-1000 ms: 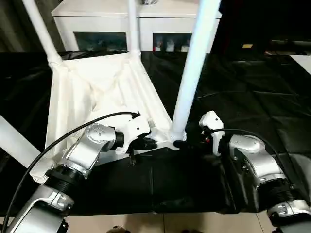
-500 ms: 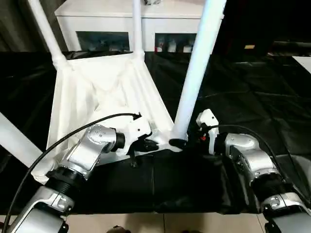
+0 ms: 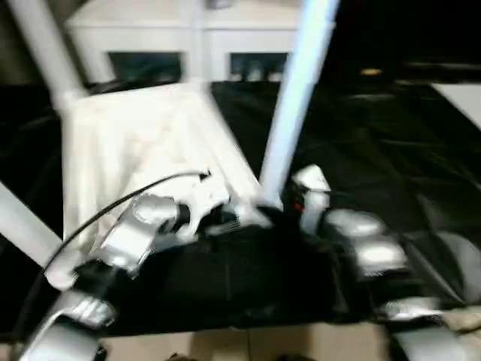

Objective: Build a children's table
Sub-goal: Rotate leg to tighten

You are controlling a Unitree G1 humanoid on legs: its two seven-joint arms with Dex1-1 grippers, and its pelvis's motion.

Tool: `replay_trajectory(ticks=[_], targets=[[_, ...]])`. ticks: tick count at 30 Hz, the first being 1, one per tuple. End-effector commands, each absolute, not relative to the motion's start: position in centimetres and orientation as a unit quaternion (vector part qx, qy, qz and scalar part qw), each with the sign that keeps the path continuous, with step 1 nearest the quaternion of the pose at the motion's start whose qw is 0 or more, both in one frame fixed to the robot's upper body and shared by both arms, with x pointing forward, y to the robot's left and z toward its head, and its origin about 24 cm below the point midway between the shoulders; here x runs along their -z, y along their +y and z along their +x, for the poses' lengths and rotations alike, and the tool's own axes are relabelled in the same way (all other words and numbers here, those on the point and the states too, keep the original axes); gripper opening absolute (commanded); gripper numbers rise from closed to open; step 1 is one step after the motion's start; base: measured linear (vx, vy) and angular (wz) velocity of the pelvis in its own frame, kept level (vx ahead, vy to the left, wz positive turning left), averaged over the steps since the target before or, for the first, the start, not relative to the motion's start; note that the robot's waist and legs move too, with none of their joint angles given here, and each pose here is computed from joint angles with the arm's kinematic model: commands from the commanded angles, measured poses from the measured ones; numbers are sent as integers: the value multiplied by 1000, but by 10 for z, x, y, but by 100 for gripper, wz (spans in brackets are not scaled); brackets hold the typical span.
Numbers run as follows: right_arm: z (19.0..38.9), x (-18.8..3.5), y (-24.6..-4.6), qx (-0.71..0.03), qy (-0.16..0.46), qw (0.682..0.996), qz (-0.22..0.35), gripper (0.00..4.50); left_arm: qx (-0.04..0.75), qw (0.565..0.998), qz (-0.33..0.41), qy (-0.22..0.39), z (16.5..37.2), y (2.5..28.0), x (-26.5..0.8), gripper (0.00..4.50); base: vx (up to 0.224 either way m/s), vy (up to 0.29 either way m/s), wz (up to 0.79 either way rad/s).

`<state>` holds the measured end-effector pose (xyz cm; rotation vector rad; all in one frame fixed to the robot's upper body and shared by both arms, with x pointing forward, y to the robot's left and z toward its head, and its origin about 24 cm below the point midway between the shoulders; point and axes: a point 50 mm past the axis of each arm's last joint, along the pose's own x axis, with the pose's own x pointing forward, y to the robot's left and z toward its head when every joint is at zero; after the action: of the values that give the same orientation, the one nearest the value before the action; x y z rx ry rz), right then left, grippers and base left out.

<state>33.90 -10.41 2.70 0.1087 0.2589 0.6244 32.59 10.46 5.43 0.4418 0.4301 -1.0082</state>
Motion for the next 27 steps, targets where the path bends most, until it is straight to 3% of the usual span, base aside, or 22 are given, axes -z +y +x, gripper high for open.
replay_trajectory(ticks=[1,6,9,11,12,13,16,19,21,24,27], targets=[[346,-21,-114,-198,150,965,81,269,484,819,206,230,319,83,-36,0,0,0,0],[348,-21,-67,-160,168,971,61,268,381,864,221,244,334,59,-27,0,0,0,0],[350,-26,-57,-171,156,972,48,268,368,869,227,240,337,55,-28,0,0,0,0],[352,-31,-56,-175,142,971,73,268,369,870,227,235,338,53,-29,0,0,0,0],[353,-36,-57,-195,124,969,90,268,375,869,226,230,338,54,-30,0,0,0,0],[353,-37,-57,-197,120,969,90,324,376,869,228,229,338,54,-30,0,0,0,0],[352,-43,-67,-234,88,968,25,343,393,861,234,223,336,62,-31,0,0,0,0],[349,-41,-76,-255,92,962,36,384,406,858,223,221,334,70,-32,0,0,0,0],[348,-42,-78,-264,89,960,38,387,409,858,219,221,334,72,-33,0,0,0,0],[338,-48,-97,-363,70,929,15,387,421,848,224,230,329,91,-36,0,0,0,0],[331,-50,-107,-403,67,913,-5,387,435,840,224,237,326,97,-37,0,0,0,0]])
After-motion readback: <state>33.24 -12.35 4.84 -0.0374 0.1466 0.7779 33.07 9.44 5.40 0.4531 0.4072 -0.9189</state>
